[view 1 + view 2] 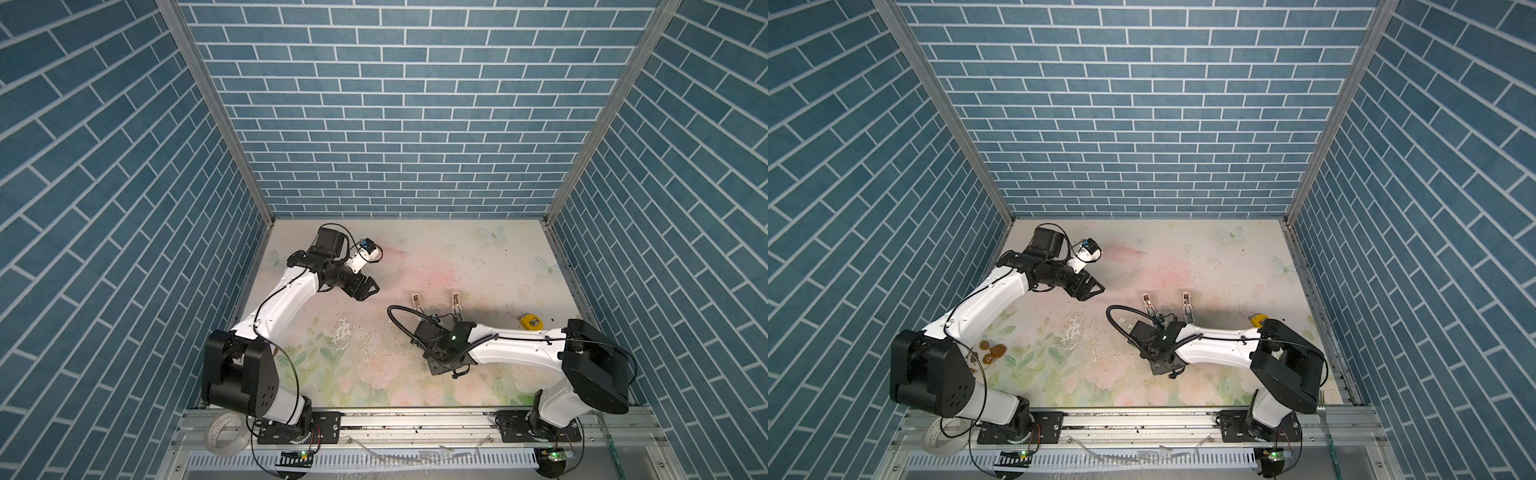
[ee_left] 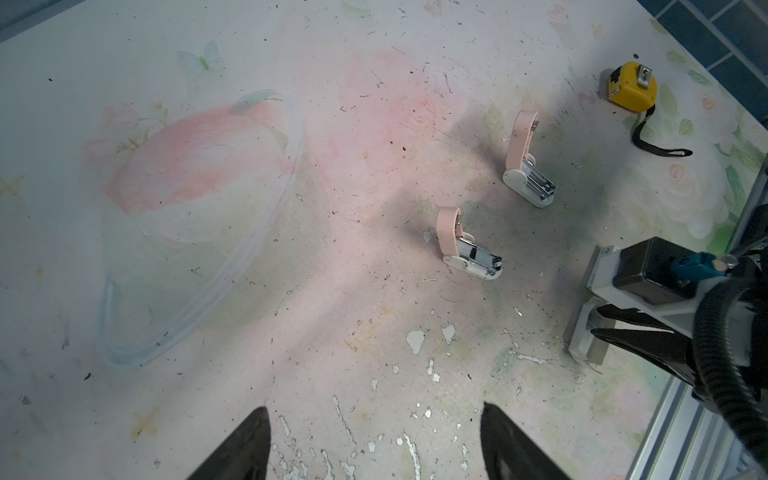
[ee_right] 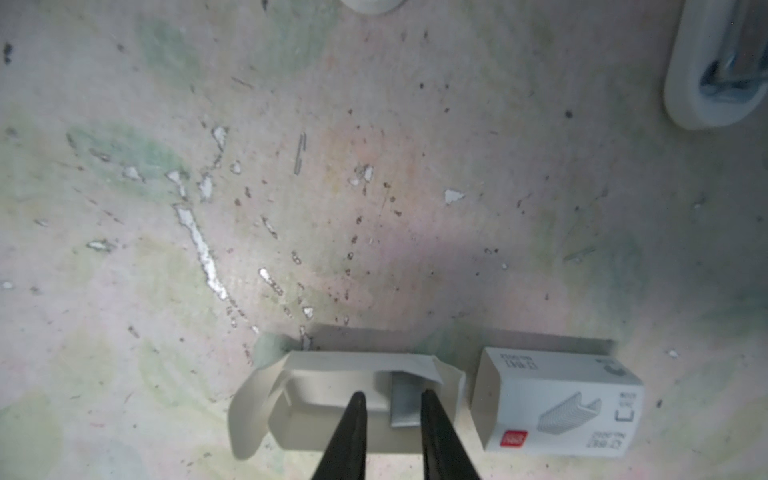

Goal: Load the staples into the stapler
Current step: 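Close the right gripper on the remaining staple strip in the tray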

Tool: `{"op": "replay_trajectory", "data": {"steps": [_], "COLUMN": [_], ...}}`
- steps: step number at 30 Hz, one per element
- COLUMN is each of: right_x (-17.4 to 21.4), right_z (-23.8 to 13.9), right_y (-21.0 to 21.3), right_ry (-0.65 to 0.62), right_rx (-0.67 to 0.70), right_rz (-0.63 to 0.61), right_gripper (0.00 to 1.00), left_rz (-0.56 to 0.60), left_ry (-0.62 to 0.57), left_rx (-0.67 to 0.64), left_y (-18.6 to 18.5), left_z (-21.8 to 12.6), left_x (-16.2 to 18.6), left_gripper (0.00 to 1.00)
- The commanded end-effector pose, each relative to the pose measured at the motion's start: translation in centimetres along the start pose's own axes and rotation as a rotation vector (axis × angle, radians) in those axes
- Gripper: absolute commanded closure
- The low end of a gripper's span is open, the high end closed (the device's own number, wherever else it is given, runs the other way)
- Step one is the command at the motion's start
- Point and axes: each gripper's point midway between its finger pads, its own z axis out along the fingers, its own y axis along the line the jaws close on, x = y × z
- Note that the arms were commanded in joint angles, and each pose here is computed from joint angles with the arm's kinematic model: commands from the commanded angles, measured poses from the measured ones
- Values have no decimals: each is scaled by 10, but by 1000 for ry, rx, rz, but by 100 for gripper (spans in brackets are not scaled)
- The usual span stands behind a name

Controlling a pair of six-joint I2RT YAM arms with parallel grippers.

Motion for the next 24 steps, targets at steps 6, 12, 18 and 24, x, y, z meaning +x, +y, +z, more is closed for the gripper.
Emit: {"op": "replay_trajectory", "data": {"steps": [6, 12, 18, 24], "right_x": [-1, -1, 0, 2], "right_z": [0, -1, 0, 2], "right_y": [-4, -6, -9, -10], "right_ry": [0, -2, -1, 4], "right_rx": [55, 67, 83, 91], "right_rz": [-20, -9, 6, 16], "right_gripper": [75, 74, 74, 75], "left_rz": [-3, -4, -4, -6], "left_ry": [-9, -8, -6, -5], "left_rx": [12, 12, 13, 15], "left_y": [-2, -2, -1, -2], "left_z": [-1, 0, 1, 1], "left_x": [3, 3, 4, 4], "left_gripper": [19, 19, 19, 19]}}
